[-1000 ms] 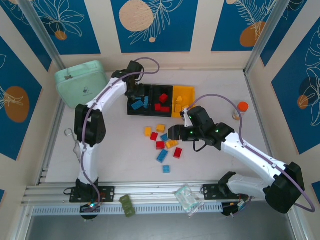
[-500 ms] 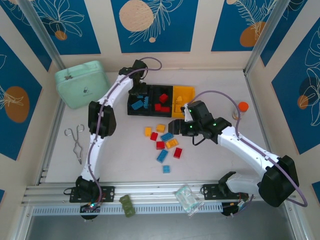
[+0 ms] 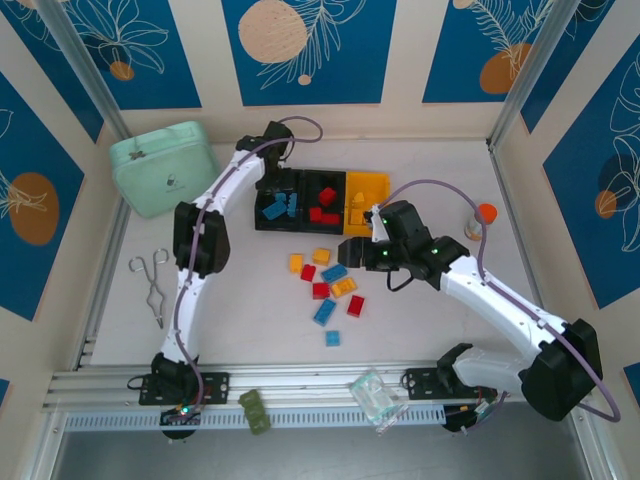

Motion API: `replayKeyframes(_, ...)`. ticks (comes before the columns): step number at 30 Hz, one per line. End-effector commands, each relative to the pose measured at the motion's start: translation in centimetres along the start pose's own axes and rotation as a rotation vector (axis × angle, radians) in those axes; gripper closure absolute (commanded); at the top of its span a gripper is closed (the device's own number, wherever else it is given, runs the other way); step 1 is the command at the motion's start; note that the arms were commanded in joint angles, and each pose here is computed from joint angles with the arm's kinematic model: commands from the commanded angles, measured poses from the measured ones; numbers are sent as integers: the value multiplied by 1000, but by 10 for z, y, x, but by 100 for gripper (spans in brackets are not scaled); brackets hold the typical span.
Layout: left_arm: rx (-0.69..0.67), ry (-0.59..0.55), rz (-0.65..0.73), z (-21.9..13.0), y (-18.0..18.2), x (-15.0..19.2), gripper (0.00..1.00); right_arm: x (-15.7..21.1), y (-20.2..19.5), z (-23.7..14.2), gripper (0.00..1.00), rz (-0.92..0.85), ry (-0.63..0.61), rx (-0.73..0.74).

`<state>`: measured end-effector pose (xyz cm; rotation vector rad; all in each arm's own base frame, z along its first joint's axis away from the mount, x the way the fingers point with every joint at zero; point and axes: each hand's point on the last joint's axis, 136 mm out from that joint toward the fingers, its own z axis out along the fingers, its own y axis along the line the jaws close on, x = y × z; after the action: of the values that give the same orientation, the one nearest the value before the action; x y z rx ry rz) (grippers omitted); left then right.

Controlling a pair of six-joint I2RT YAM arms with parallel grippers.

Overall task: Sort the legos into containers by color
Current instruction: Place the lego in the container, then pick up the lego from the bottom-center of the table.

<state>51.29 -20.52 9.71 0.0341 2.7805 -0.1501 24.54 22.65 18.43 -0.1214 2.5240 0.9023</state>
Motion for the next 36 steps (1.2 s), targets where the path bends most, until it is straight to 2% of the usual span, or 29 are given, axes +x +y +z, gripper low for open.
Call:
replayKeyframes(1, 105, -90, 0, -62, -17, -8, 50, 3, -3, -10, 37, 11, -10, 18)
replayKeyframes(6, 217, -116, 24, -101, -35, 19, 47, 9, -15, -12, 37, 46, 7, 70)
replayKeyframes(10, 308, -93, 30, -118, -44, 57, 45, 17, -25, -13, 37, 63, 25, 101)
replayKeyframes(17, 354, -49, 3, -118, -39, 130, 43, 28, -39, -8, 36, 81, 57, 120)
replayKeyframes(24, 419, -34, -33, -121, -37, 175, 43, 44, -60, 11, 33, 121, 141, 209)
replayKeyframes(30, 535, 22, -35, -119, -47, 218, 41, 67, -75, 22, 34, 187, 194, 316)
replayKeyframes(36, 524, 56, -36, -104, -40, 254, 40, 95, -86, 35, 33, 221, 264, 409)
